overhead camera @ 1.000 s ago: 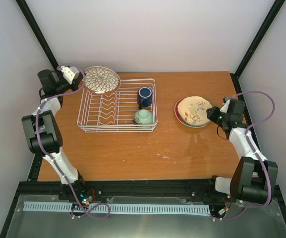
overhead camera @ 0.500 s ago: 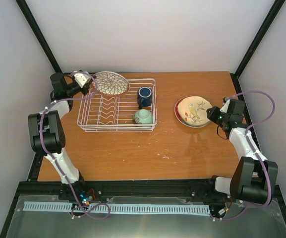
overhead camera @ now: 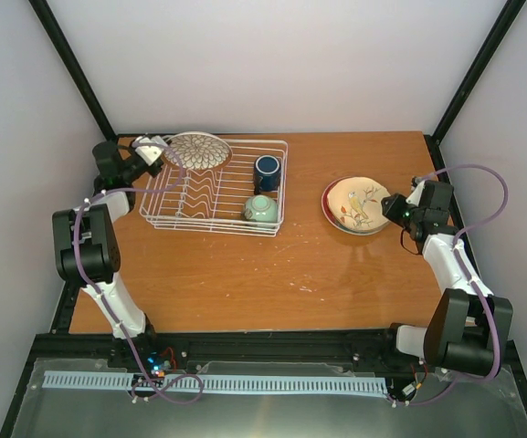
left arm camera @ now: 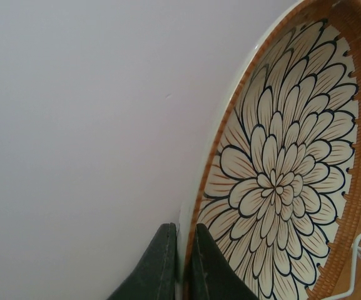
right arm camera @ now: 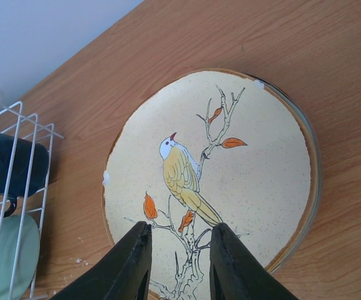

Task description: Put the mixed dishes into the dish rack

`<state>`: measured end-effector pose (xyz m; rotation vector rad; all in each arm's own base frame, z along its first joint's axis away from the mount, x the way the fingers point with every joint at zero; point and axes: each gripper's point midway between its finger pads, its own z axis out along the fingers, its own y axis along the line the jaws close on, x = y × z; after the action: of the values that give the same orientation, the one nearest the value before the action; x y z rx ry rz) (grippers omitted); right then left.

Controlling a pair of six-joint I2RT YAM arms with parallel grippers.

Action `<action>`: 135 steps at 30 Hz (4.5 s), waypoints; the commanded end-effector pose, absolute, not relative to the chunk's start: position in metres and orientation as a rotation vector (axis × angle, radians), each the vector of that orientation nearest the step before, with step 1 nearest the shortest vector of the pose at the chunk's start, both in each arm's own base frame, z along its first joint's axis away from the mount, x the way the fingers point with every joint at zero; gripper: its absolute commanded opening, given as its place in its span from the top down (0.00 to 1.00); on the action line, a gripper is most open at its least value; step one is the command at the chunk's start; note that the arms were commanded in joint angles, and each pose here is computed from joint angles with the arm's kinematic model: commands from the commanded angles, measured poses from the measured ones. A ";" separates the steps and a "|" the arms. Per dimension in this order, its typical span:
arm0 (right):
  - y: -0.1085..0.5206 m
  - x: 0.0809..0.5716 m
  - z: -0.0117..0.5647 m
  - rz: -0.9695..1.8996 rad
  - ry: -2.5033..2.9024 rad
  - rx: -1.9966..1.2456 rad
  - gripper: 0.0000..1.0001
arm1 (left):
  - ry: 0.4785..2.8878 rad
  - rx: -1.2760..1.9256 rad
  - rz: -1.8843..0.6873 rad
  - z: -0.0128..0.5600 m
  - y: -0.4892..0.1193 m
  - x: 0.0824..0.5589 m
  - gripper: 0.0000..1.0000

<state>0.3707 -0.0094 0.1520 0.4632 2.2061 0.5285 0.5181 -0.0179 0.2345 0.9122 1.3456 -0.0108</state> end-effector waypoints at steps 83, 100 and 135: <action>-0.002 0.385 0.154 0.612 2.168 0.445 0.75 | 1.288 0.951 0.033 0.254 -0.016 0.528 0.27; -0.014 0.379 0.135 0.524 2.208 0.520 0.75 | 1.240 0.839 -0.020 0.339 -0.028 0.482 0.13; -0.048 0.373 0.103 0.302 2.390 0.781 0.77 | 1.397 1.006 -0.525 0.339 -0.238 0.404 0.21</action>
<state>0.3778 -0.0399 0.0997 0.7491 2.3899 0.3653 0.4071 -0.2173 0.3357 0.9748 1.3950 -0.5172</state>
